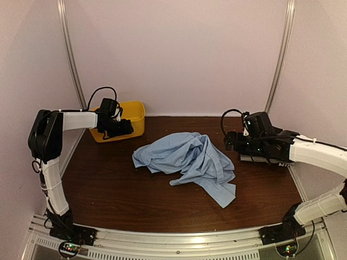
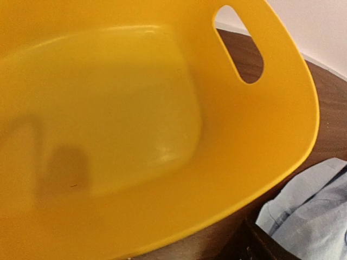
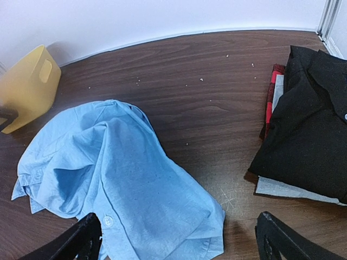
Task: Fold and stack the long sleeve shirts
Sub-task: Move the bin to the corner of the board, then pick up the crumpled shirt from the center of the board.
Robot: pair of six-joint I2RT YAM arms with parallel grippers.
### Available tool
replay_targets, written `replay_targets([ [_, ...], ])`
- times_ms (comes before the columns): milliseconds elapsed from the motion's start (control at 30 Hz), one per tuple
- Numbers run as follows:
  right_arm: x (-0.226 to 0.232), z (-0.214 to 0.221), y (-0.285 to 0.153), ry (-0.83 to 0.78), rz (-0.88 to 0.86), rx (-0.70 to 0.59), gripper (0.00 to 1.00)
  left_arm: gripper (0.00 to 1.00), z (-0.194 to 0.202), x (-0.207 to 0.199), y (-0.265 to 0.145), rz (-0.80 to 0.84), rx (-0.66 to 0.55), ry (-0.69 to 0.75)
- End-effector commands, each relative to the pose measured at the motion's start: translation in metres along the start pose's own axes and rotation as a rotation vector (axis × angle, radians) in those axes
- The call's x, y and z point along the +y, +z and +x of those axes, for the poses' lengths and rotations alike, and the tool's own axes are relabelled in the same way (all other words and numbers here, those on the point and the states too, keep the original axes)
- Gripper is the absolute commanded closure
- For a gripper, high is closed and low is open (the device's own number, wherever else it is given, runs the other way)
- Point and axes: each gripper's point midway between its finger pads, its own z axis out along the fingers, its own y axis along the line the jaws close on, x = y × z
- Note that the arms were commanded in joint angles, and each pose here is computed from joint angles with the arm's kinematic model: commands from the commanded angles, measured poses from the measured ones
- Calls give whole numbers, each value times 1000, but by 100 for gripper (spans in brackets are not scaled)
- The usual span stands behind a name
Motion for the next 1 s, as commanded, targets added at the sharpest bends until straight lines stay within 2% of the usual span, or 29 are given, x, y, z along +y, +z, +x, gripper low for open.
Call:
replay_targets([
  [0,0,5,5,5,-14,2,0,23,-32,38,0,-81,-89,-43],
  [333,0,15,11,-11,-18,34,0,23,-60,102,-18,-244,-125,-74],
  [467,5,24,19,-32,-40,72,0,22,-66,109,-24,-245,-136,-82],
  [633,23,39,33,-82,-90,147,0,22,-66,82,-27,-95,-139,-96],
  [733,36,46,40,-122,-101,174,0,20,-66,60,-44,10,-167,-106],
  [967,76,56,47,-194,-178,208,0,18,-22,-19,-86,219,-143,2],
])
